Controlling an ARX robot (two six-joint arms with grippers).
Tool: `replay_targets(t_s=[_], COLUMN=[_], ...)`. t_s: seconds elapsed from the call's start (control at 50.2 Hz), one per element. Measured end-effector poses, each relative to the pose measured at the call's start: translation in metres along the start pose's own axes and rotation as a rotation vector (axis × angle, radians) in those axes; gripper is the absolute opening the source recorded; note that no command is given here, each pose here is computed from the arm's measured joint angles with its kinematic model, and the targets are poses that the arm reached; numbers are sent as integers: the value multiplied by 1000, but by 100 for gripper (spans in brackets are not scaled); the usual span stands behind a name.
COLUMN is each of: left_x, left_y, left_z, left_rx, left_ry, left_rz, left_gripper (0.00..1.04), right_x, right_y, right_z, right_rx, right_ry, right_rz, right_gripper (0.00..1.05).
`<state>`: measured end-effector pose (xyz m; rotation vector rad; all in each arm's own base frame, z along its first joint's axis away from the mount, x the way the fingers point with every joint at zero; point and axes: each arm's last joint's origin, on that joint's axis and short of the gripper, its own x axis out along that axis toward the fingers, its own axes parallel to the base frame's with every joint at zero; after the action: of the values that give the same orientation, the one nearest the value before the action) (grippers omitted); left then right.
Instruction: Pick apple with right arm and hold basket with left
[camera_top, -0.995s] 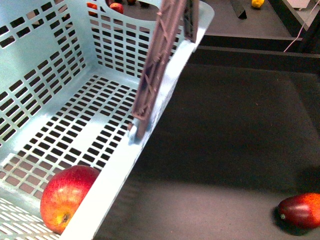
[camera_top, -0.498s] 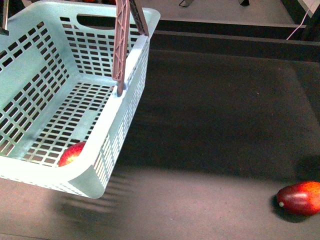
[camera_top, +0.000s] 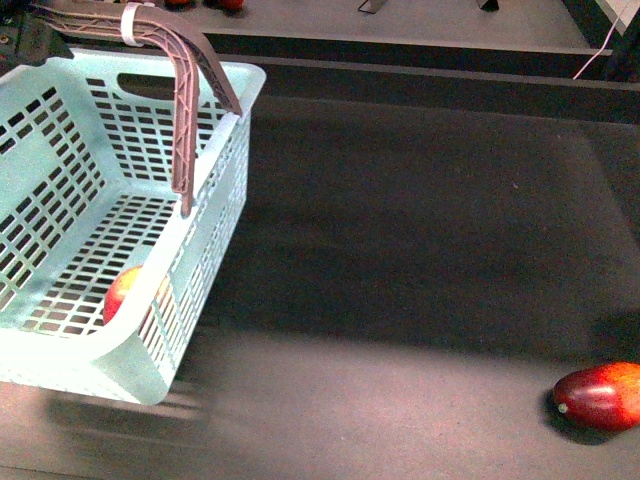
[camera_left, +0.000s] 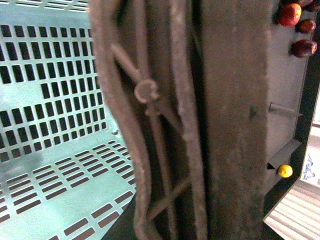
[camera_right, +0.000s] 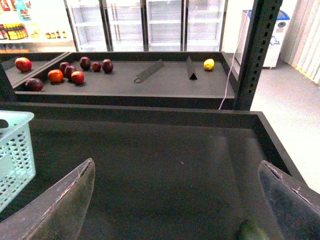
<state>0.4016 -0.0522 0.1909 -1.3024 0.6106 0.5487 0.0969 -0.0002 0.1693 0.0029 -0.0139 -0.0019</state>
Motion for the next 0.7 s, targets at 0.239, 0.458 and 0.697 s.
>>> replay_targets(t_s=[0.239, 0.458, 0.697], left_x=[18, 22, 20], left_y=[12, 22, 39], left_z=[14, 13, 8], left_rx=[-52, -59, -84], left_ry=[-44, -49, -68], left_rz=[47, 55, 50], left_gripper=[16, 16, 31], right_x=[0, 0, 0], right_y=[0, 0, 0], right_z=[0, 0, 0], right_rx=[0, 0, 0], right_ry=[0, 0, 0], right_rz=[0, 0, 0], right_gripper=[96, 96, 96])
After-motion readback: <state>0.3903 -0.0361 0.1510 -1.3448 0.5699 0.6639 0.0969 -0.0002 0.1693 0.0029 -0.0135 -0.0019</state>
